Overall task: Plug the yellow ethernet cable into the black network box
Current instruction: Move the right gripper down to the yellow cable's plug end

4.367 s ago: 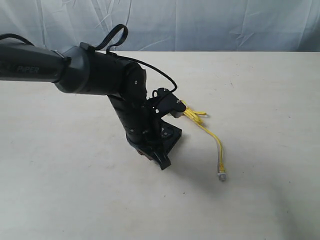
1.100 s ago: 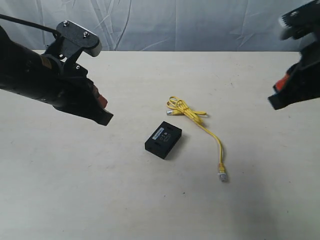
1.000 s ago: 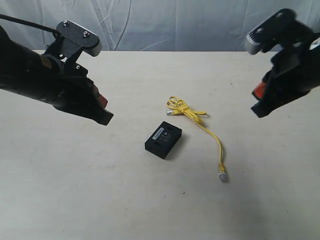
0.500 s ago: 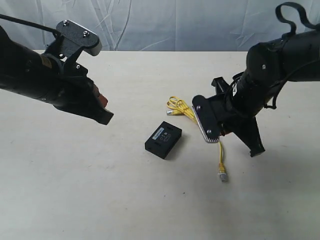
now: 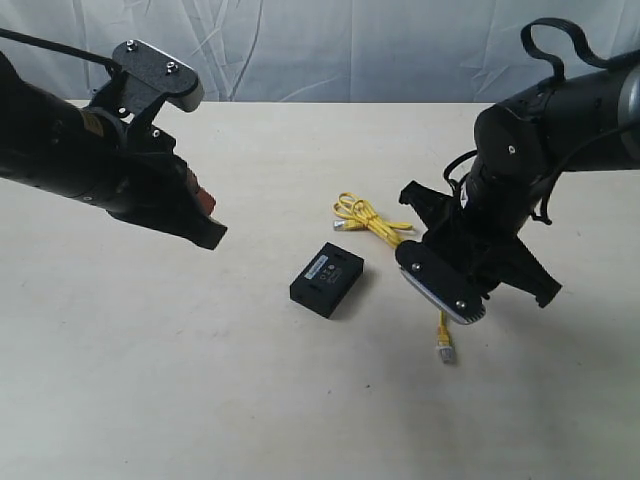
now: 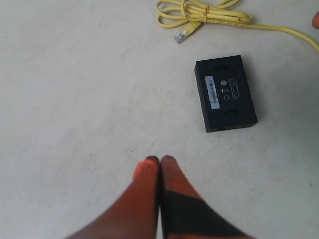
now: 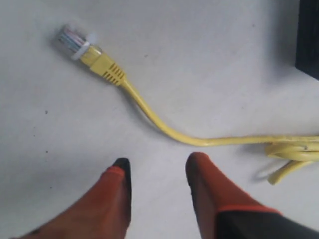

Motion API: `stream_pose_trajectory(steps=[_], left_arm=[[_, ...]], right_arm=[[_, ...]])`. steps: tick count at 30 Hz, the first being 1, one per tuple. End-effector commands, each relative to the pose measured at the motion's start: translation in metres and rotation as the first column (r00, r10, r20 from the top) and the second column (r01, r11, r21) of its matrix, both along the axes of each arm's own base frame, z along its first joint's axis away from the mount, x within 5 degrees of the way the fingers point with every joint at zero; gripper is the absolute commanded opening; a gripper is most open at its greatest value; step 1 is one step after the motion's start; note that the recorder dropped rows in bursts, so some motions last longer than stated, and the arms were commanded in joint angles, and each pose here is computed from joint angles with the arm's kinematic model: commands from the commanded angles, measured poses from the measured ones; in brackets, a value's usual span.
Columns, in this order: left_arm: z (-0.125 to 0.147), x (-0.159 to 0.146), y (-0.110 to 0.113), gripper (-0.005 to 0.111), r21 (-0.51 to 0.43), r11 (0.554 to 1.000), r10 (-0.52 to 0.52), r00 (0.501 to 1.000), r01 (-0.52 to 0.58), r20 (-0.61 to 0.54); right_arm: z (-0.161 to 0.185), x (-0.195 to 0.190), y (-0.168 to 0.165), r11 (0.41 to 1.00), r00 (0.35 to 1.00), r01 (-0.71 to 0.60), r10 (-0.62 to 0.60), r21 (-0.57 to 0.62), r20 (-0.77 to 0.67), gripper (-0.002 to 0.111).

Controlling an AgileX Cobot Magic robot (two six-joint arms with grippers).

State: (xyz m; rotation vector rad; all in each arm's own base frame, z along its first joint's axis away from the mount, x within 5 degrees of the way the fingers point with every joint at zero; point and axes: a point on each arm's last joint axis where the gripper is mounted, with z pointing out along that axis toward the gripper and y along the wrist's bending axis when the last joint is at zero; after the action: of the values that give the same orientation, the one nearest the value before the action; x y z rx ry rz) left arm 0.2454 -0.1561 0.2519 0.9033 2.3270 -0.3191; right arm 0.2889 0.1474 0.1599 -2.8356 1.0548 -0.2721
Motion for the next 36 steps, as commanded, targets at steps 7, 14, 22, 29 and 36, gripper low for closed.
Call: stream_pose_trajectory(steps=[7,14,22,29,36], left_arm=[[-0.001,0.001,0.0,0.0,-0.007,1.0,0.008,1.0,-0.008,0.003],[-0.001,0.001,0.0,0.0,-0.007,1.0,0.008,1.0,-0.008,0.003],[-0.001,0.001,0.0,0.0,-0.007,1.0,0.008,1.0,-0.008,0.003],[-0.001,0.0,0.001,0.0,-0.004,1.0,0.006,1.0,-0.006,-0.004],[-0.001,0.0,0.001,0.0,-0.004,1.0,0.006,1.0,-0.006,-0.004]], right_arm=[[-0.018,0.0,0.003,0.999,0.998,-0.032,0.031,-0.01,-0.053,0.039],[-0.026,-0.001,0.006,1.0,0.997,-0.027,0.026,-0.005,-0.074,0.039],[-0.033,-0.006,0.019,0.998,0.994,-0.069,0.068,-0.008,-0.084,0.039],[-0.037,-0.006,0.016,0.992,0.991,-0.109,0.103,-0.062,-0.086,0.039],[-0.037,-0.004,0.014,0.991,0.992,-0.111,0.105,-0.08,-0.065,0.039]])
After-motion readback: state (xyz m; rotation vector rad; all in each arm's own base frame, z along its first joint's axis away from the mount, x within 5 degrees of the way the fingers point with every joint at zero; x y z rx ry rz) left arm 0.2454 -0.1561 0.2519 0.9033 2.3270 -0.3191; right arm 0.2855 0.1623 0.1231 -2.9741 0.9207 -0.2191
